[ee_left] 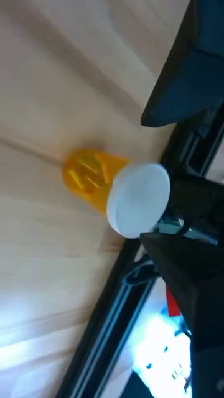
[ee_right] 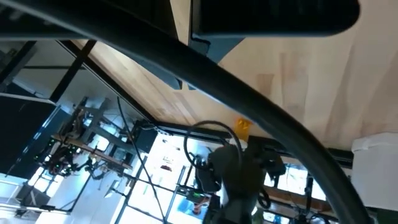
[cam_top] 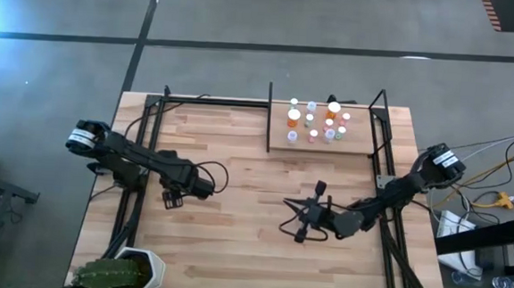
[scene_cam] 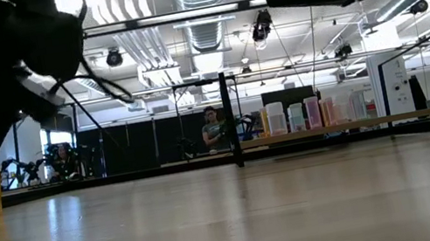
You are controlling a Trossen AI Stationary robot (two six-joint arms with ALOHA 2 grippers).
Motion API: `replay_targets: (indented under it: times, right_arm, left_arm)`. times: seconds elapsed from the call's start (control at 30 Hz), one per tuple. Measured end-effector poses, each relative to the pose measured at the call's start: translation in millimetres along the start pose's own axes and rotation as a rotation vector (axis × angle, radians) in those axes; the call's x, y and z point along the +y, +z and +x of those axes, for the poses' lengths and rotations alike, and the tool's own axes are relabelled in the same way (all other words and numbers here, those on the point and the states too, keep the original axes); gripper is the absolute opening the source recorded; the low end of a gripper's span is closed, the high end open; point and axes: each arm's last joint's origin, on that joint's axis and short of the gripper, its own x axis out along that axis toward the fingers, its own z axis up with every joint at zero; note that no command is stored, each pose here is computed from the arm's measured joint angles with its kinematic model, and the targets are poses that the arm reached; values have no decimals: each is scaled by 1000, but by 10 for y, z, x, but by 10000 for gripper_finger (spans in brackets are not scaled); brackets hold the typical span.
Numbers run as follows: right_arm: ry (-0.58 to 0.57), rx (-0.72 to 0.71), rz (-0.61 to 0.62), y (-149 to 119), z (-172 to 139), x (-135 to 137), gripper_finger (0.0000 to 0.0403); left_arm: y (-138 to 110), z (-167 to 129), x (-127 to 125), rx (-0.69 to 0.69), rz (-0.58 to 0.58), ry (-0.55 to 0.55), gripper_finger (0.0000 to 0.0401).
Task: Pick and place medicine bottles onto shelf by color
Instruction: Put the orange pill bottle on the shelf
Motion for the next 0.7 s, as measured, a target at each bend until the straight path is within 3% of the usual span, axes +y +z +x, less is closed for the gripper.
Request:
replay_targets:
  times: [0.23,0.5,0.7]
  right_arm:
    - [5,-3,-5,8,-14,9,15]
    - [5,-3,-5,8,-15,8,15]
    - [5,-3,-5,7,-15,8,15]
  left_arm:
    - [-29,129,31,13,11,82,276]
    - [14,170,20,-16,78,52,275]
    - [-23,299,80,52,63,52,238]
